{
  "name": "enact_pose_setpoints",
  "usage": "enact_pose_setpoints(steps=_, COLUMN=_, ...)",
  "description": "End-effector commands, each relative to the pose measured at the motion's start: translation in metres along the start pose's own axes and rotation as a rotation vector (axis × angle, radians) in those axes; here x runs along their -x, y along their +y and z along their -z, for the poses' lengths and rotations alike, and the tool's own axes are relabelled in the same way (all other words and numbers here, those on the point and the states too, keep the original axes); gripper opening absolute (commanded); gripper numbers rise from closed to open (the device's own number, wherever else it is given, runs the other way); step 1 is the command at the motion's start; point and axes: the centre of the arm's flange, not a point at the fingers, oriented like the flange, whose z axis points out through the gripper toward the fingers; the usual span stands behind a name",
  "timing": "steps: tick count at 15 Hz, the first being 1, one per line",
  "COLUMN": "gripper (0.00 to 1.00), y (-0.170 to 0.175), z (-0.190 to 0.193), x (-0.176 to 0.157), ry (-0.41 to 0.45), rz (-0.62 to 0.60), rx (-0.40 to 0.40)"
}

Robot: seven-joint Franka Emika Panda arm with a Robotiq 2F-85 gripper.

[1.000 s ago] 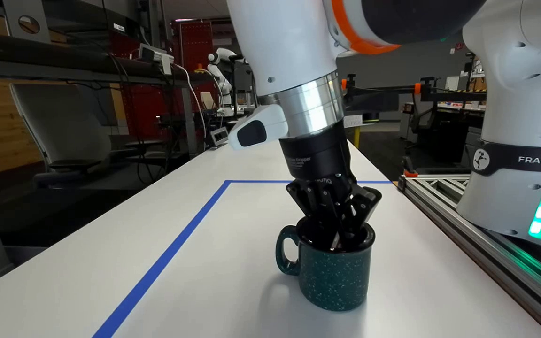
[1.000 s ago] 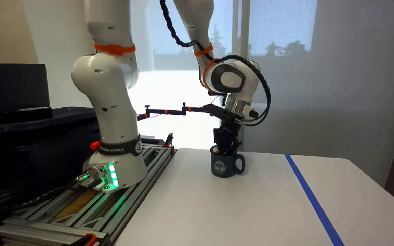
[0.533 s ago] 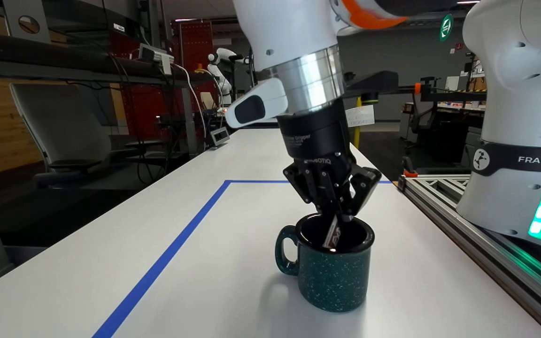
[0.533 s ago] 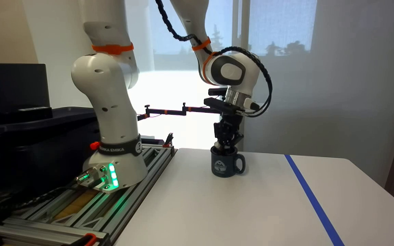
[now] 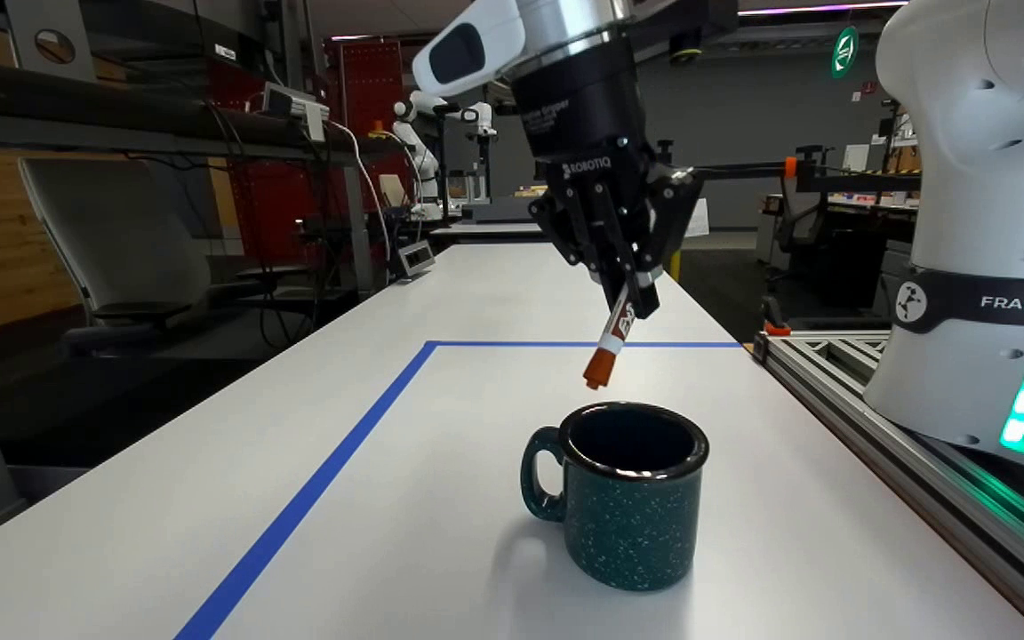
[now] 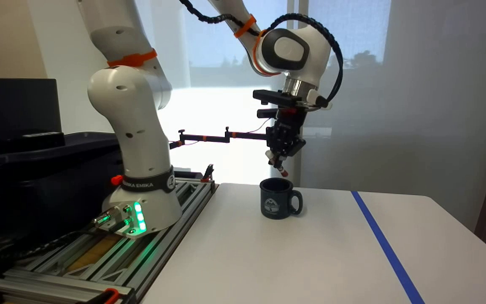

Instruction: Remove the marker from the mug.

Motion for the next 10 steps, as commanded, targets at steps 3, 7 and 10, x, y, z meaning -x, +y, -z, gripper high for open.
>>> enact_pose_setpoints(steps=3, gripper=0.05, y=0.050, z=-0.001, x=0.016, ry=0.247, rz=-0.135, rx=-0.020)
enact_pose_setpoints(steps=7, gripper=0.05, y=0.079, z=-0.049, x=0.011, ry=0.432, rz=-0.234, rx=0.033)
enact_pose_setpoints(steps=10, gripper=0.05, y=0.093, z=-0.079, x=0.010, ry=0.525, rz=-0.269, rx=0.089)
